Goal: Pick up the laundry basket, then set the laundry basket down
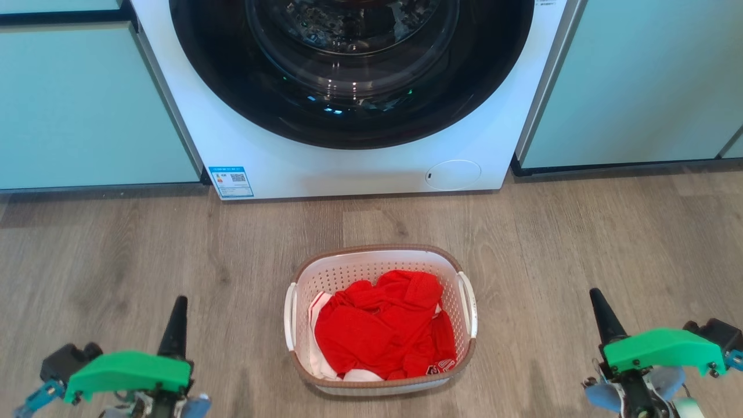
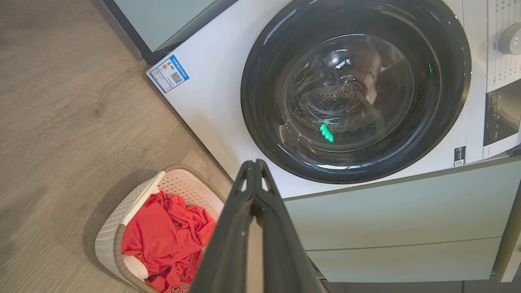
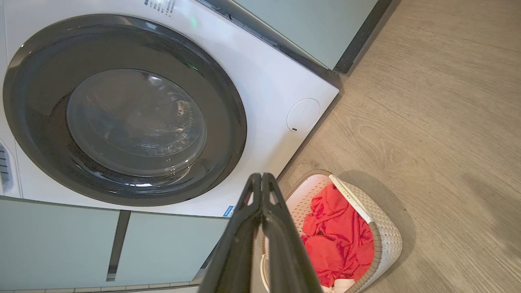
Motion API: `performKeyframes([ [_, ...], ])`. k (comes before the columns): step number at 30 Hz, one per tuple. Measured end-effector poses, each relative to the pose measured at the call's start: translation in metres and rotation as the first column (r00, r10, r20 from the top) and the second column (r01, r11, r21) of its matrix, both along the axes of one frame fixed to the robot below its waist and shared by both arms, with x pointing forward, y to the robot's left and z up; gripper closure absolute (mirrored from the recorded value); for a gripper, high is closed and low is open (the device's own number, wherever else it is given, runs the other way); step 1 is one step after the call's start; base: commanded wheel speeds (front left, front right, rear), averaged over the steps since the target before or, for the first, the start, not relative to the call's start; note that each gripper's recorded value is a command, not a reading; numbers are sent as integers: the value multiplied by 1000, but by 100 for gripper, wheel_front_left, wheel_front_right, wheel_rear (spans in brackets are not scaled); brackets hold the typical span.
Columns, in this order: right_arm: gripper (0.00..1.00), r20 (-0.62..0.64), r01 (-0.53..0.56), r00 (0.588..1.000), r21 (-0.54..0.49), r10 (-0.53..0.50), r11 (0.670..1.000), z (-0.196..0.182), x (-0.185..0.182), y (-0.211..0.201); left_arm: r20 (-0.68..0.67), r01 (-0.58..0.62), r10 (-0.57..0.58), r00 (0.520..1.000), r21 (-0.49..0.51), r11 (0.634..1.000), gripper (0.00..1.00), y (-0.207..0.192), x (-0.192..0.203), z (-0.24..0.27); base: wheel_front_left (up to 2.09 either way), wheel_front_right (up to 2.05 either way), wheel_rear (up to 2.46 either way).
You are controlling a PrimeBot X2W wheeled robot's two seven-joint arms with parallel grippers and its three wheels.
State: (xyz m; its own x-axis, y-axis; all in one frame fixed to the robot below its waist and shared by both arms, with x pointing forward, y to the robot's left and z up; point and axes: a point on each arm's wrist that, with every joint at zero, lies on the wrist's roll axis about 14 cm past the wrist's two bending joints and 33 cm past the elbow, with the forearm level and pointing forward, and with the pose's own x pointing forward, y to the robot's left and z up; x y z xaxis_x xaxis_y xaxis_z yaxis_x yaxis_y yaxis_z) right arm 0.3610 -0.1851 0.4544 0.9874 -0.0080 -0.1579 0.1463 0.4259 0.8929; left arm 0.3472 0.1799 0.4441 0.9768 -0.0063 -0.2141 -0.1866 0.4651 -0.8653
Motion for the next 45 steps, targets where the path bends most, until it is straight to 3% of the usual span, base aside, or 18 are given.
performKeyframes([
  [19,100,21,38,999,205,-43,978,10,7,-8,32,-24,32,999,-216,976,100,2,12,12,0,0,0],
  [45,100,57,54,994,436,-88,898,24,13,-19,83,-32,80,993,-466,884,100,8,24,29,0,0,0],
])
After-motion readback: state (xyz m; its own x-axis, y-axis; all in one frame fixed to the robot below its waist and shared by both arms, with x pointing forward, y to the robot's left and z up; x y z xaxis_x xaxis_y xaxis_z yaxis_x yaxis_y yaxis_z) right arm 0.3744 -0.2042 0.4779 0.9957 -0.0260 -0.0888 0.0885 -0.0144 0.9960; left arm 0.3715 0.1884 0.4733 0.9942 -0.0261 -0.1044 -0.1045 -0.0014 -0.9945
